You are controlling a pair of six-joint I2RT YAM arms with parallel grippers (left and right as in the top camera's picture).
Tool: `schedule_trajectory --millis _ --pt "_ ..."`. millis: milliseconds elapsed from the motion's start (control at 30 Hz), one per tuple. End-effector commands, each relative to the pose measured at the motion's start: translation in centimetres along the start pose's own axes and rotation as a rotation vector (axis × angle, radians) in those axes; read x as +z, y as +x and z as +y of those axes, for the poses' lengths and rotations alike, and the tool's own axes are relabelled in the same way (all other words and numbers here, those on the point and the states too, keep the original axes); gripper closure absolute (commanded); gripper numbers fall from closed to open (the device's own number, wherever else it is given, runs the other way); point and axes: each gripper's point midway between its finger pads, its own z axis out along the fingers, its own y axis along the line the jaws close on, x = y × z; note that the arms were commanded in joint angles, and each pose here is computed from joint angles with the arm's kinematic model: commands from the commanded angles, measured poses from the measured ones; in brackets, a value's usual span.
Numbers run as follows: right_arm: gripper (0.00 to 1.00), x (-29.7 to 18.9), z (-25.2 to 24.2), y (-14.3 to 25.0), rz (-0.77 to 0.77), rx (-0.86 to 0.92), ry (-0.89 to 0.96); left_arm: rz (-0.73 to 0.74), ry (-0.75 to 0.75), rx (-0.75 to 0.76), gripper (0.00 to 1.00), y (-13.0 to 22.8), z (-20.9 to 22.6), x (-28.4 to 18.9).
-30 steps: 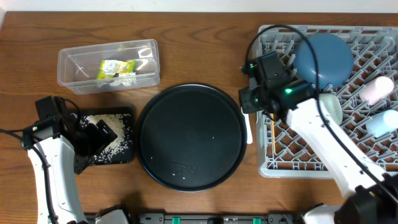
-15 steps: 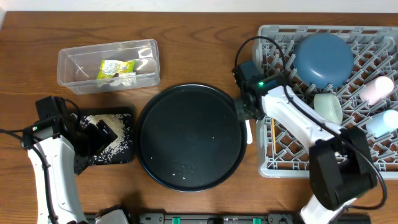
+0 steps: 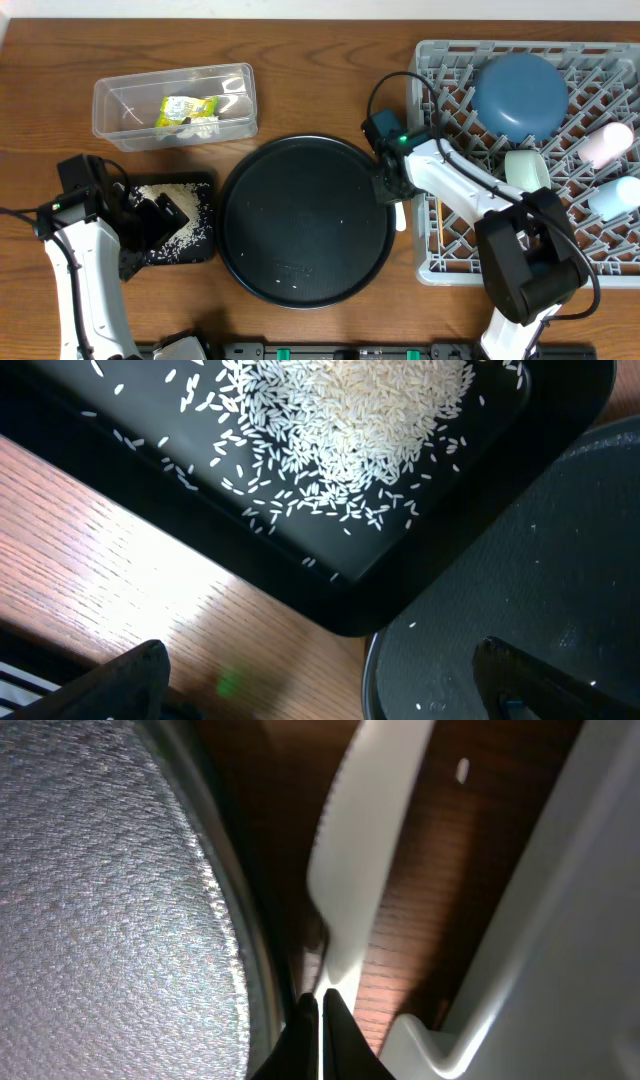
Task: Sort waste into correct bins and load items into the dishwasher rack
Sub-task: 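Adjust white spoon upright at rack's left edge with right gripper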
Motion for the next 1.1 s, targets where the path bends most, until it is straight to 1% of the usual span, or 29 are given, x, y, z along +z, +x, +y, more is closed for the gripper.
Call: schedule_trajectory --millis 0,67,133,233,333,467,533,900,1067 --pt "0.99 0.3 2.5 0.2 -0.002 -0.048 -0.064 -0.004 -0.012 0.013 0.02 -0.2 0.2 -0.1" --pt "0.99 0.1 4.1 0.1 -0.014 -0.088 -0.113 -0.006 -0.011 0.014 0.02 -0.2 0.2 -0.1" --pt "0.99 0.0 4.6 0.0 -0.025 -0.104 -0.111 -0.007 -0.011 0.014 0.02 -0.3 0.2 -0.1" --pt "0.99 0.0 4.1 -0.2 -0.039 -0.098 -0.07 -0.007 -0.011 0.014 0.02 -0.3 0.2 -0.1" --pt "0.91 0.1 2.3 -0.6 -0.055 -0.031 0.01 -0.006 -0.011 0.014 0.02 -0.2 0.2 -0.1" --pt "0.73 0.2 1.2 -0.9 -0.063 0.06 0.037 -0.006 -0.011 0.013 0.02 -0.2 0.2 -0.1" --pt "0.7 0.2 0.7 -1.1 -0.064 0.102 0.037 -0.006 -0.011 0.014 0.02 -0.2 0.2 -0.1" --pt "0.75 0.7 -5.0 -0.2 0.019 0.234 0.087 -0.006 -0.011 0.014 0.02 -0.2 0.2 -0.1" --pt "0.76 0.9 -5.6 -0.5 0.018 0.239 0.067 -0.006 -0.011 0.013 0.02 -0.2 0.2 -0.1"
